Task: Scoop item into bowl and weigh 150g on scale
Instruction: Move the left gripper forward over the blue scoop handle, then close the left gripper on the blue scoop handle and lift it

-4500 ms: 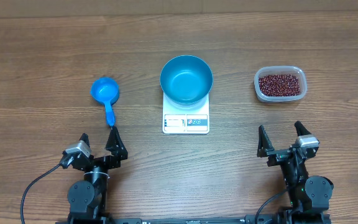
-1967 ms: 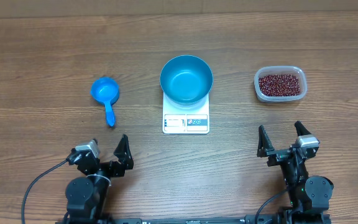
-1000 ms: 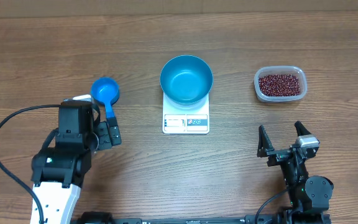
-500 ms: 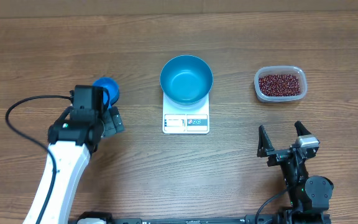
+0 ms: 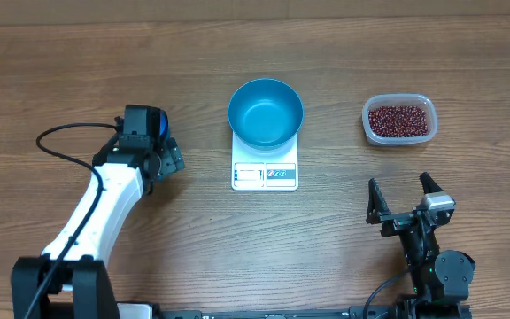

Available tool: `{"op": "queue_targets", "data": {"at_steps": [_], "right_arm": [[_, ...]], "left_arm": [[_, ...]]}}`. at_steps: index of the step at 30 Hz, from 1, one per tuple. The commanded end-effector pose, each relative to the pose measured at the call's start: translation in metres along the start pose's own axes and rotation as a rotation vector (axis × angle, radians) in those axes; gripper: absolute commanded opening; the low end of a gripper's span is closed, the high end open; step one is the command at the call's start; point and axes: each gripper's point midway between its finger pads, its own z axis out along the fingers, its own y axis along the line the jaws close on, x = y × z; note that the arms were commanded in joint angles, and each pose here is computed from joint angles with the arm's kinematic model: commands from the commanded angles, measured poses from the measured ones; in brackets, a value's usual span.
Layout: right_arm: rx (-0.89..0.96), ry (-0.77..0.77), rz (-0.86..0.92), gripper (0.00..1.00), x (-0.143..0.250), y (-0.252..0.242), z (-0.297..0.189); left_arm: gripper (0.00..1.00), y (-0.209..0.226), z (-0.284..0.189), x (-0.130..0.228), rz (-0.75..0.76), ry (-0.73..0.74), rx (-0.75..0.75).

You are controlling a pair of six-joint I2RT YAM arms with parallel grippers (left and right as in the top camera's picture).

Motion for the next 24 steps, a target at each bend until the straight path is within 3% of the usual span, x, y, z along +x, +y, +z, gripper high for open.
{"op": "queue_targets", "data": {"at_steps": [1,9,21,24], "right_arm": [[0.015,-0.003,0.003,1.0,0.002,-0.003,0.0],[0.015,-0.003,0.003,1.0,0.002,-0.003,0.0],[0.015,-0.003,0.003,1.0,0.002,-0.003,0.0],[0.015,-0.003,0.003,1.0,0.002,-0.003,0.0]], "left_arm": [[0.88,-0.006,0.009,-0.01,-0.026,-0.014,0.013],[0.66,-0.017,0.027,-0.017,-0.03,-0.028,0.039],[0.61,-0.026,0.036,-0.022,-0.036,-0.044,0.07],[0.56,-0.026,0.037,-0.023,-0.036,-0.047,0.07]]}}
